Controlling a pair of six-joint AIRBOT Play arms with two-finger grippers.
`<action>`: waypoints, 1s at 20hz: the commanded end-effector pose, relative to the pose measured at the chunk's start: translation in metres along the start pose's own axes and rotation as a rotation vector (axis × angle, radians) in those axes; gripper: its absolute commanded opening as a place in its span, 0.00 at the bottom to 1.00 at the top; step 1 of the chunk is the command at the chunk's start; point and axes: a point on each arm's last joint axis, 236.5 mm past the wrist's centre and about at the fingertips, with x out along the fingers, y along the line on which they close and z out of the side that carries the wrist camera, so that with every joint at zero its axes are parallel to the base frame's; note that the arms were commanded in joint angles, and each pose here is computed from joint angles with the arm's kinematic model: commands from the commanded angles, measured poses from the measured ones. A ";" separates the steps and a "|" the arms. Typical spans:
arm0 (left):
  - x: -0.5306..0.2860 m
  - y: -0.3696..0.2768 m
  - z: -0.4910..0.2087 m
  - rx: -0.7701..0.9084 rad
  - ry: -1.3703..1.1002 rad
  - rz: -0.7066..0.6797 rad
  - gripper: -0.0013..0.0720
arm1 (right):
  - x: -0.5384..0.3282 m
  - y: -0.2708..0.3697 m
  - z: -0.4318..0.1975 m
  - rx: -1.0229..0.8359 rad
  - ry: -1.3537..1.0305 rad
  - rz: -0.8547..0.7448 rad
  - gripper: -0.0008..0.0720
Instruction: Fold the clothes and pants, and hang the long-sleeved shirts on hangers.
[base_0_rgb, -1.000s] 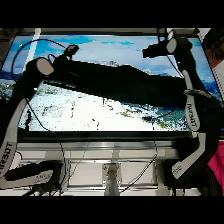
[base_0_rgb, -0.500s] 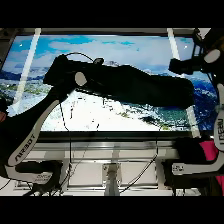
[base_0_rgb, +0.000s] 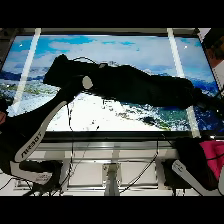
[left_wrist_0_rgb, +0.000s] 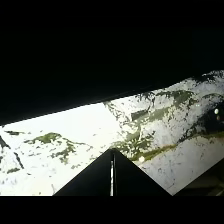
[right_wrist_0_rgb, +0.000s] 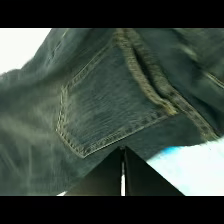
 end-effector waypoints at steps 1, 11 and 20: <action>0.001 -0.002 -0.004 0.004 0.015 -0.002 0.03 | -0.011 -0.047 0.012 0.173 -0.146 -0.052 0.08; 0.001 -0.003 -0.014 0.004 0.058 -0.005 0.03 | 0.025 -0.056 -0.012 0.566 0.246 0.253 0.64; 0.001 -0.012 -0.004 -0.032 0.014 -0.042 0.03 | 0.051 -0.096 0.015 0.555 0.210 0.172 0.78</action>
